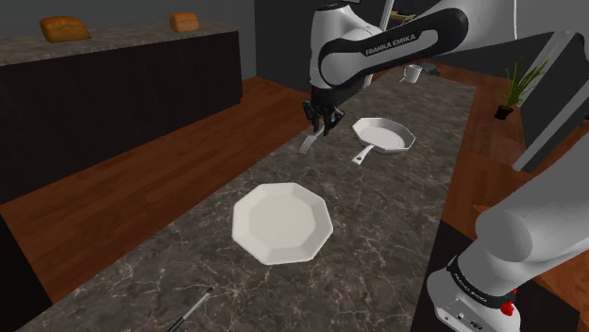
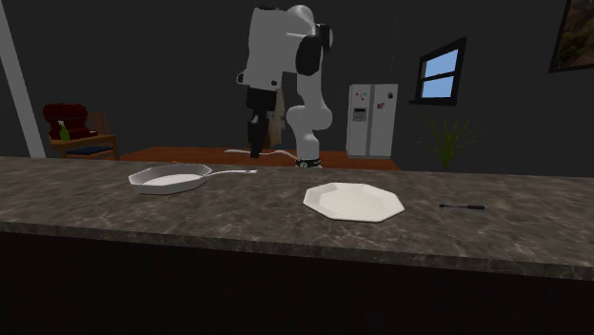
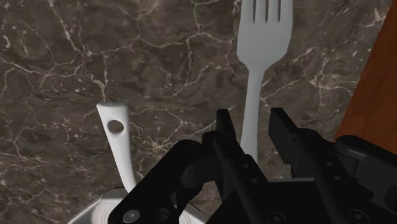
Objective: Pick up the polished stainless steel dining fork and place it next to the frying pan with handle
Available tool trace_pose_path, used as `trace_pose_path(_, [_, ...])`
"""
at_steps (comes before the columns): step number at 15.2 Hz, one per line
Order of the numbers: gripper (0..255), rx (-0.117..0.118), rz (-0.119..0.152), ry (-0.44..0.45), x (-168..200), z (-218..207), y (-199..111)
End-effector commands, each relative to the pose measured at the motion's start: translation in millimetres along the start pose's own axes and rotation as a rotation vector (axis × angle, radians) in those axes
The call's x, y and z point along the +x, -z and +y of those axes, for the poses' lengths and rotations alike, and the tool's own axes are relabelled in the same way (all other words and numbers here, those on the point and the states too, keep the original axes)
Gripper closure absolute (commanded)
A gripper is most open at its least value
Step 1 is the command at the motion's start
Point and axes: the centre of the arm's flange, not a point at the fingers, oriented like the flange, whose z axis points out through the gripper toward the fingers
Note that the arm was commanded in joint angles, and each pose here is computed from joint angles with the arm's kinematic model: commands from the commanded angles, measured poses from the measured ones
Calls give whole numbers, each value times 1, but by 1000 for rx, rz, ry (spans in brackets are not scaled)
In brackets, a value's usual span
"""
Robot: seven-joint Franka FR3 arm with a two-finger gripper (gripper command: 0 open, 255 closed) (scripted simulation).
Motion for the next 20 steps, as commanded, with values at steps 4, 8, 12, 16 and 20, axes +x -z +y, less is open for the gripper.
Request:
trace_pose_path(4, [255, 1, 0, 1, 2, 3, -25])
trace_pose_path(8, [255, 1, 0, 1, -1, 2, -46])
trace_pose_path(12, [255, 1, 0, 1, -4, 2, -67])
trace_pose_path(16, [255, 1, 0, 1, -7, 2, -88])
trace_pose_path(20, [255, 1, 0, 1, -11, 2, -109])
